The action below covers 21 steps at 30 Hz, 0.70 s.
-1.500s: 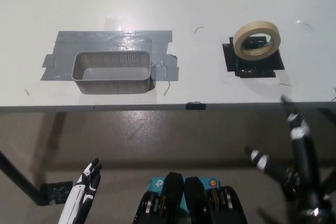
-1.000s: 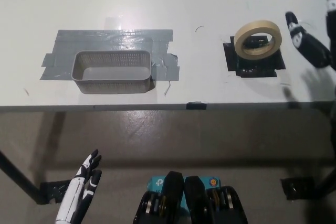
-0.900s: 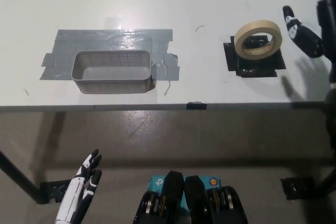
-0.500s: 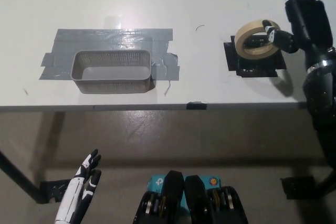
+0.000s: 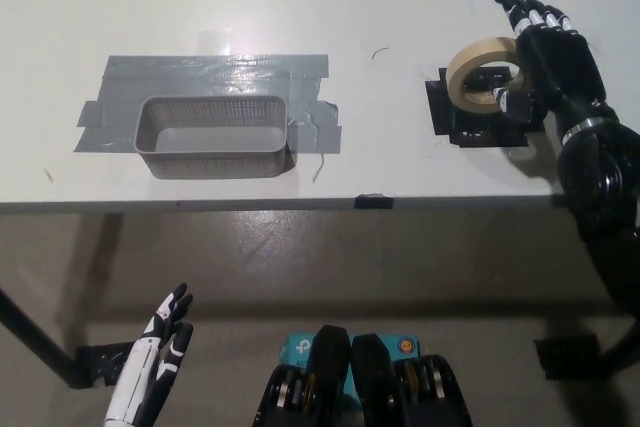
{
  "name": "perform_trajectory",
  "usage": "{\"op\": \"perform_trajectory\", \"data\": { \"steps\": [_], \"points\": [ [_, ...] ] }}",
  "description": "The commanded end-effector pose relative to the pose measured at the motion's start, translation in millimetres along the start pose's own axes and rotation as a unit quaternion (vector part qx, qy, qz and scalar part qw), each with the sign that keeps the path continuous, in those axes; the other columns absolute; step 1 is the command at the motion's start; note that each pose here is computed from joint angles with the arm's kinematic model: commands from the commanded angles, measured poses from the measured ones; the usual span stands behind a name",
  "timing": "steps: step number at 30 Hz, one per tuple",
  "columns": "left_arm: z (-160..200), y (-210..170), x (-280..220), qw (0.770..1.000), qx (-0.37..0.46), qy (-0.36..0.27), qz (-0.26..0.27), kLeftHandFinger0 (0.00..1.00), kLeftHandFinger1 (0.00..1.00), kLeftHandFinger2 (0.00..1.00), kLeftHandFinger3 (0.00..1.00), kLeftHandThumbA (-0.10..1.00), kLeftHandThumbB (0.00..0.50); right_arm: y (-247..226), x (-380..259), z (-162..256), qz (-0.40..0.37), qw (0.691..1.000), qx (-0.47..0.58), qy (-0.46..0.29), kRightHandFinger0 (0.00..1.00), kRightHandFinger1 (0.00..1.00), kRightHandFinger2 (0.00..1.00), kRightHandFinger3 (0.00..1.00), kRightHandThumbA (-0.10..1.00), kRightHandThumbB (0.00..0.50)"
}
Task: The robot picks the tape placed on the black area with right hand and places it in the small grey container.
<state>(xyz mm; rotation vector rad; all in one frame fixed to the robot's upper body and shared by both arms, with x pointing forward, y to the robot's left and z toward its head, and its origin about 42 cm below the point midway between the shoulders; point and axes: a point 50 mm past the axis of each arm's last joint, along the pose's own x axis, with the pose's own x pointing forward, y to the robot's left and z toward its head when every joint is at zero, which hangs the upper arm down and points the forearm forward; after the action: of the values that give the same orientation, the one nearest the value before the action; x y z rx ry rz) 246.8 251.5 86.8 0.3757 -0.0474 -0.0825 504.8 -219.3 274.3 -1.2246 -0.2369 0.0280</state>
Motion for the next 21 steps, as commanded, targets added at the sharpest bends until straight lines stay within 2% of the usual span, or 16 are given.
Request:
{"op": "perform_trajectory", "data": {
  "steps": [1, 8, 10, 15, 21],
  "points": [
    [10.9, 9.8, 2.9, 0.999, 0.011, -0.038, 0.011, 1.0, 1.0, 1.0, 1.0, 0.74, 0.146, -30.2, 22.3, 8.1, -0.039, 0.999, -0.018, -0.002, 1.0, 1.0, 1.0, 1.0, 0.68, 0.5],
    [12.3, 10.0, 3.2, 0.999, 0.015, -0.041, 0.009, 1.0, 1.0, 1.0, 1.0, 0.75, 0.146, -29.1, 30.9, 6.5, -0.052, 0.998, -0.025, 0.016, 1.0, 1.0, 1.0, 1.0, 0.7, 0.494],
    [12.4, 9.5, 2.8, 0.999, 0.022, -0.036, 0.006, 1.0, 1.0, 1.0, 1.0, 0.78, 0.16, -30.1, 33.1, 7.1, -0.061, 0.998, -0.019, 0.018, 1.0, 1.0, 1.0, 1.0, 0.71, 0.485],
    [14.0, 10.3, 2.5, 0.999, 0.024, -0.04, 0.005, 1.0, 1.0, 1.0, 1.0, 0.77, 0.145, -27.7, 39.8, 6.3, -0.063, 0.998, -0.022, 0.021, 1.0, 1.0, 1.0, 1.0, 0.73, 0.5],
    [14.7, 9.5, 3.8, 0.999, 0.023, -0.046, 0.004, 1.0, 1.0, 1.0, 1.0, 0.76, 0.143, -20.8, 45.8, 9.5, -0.059, 0.998, -0.017, 0.022, 1.0, 1.0, 1.0, 1.0, 0.66, 0.5]
  ]
}}
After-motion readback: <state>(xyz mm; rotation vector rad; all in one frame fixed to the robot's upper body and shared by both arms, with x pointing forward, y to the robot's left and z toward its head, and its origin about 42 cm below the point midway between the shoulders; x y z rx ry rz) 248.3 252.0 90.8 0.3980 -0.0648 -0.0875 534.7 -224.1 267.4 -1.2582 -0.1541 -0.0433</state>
